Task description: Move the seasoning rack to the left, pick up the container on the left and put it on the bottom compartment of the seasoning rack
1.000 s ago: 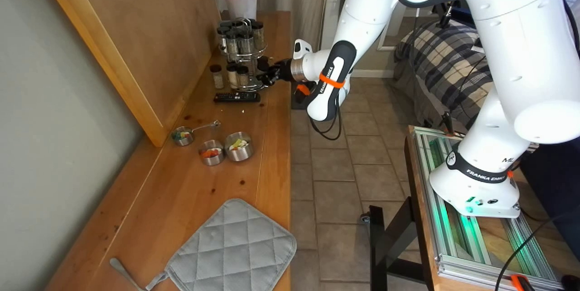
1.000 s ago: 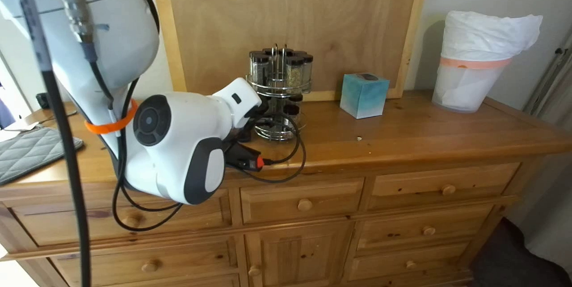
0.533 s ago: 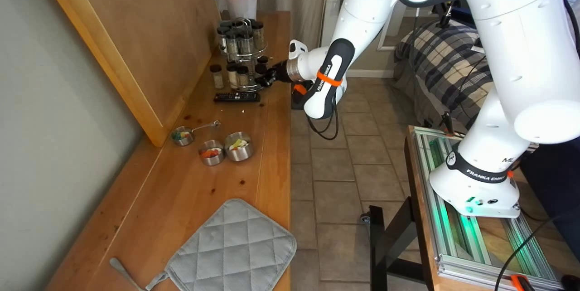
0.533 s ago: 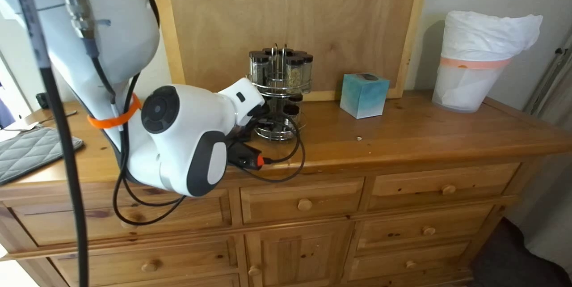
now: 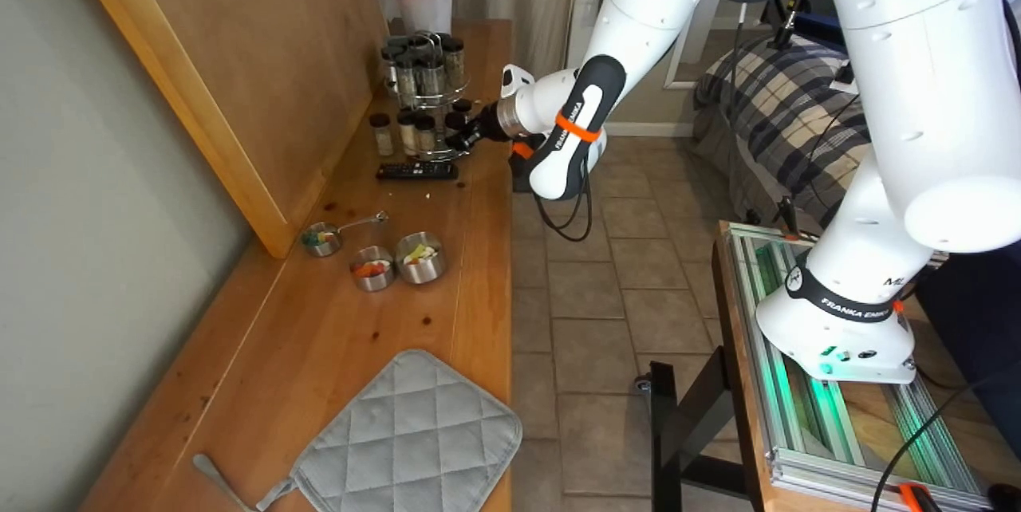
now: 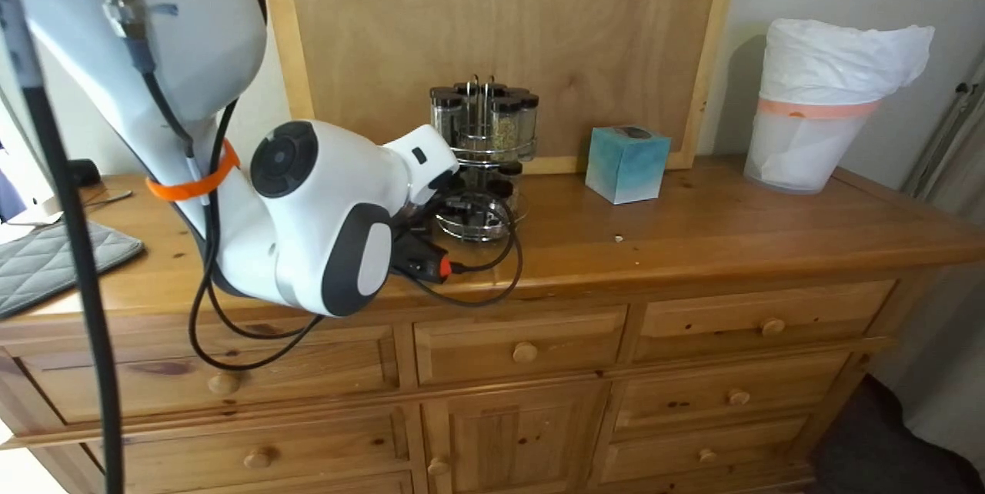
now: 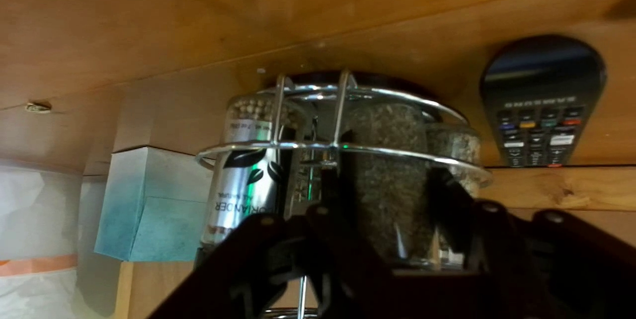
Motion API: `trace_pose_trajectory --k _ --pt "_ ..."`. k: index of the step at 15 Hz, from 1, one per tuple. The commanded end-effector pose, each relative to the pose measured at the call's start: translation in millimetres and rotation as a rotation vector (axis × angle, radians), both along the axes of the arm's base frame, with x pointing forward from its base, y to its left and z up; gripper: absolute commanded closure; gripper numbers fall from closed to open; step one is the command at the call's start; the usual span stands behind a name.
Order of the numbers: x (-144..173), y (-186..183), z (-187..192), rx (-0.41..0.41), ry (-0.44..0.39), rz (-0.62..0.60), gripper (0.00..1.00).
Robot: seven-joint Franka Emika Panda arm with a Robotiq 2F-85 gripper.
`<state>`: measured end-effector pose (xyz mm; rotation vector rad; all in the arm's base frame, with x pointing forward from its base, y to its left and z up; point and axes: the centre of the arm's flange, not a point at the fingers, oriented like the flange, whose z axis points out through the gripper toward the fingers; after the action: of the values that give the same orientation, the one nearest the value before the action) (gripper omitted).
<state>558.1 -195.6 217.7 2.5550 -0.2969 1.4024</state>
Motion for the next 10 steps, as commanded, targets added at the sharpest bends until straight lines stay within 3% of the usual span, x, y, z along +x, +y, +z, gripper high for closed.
trace_pose_trajectory --k 1,8,9,10 --pt "5 -4 9 0.065 0.029 -0.014 0.77" --pt "11 -7 20 0.137 0.071 -0.051 0.74" --pt "12 -7 21 0.145 0.080 -0.055 0.41" --pt "13 -8 23 0.157 0.087 -0.056 0.24"
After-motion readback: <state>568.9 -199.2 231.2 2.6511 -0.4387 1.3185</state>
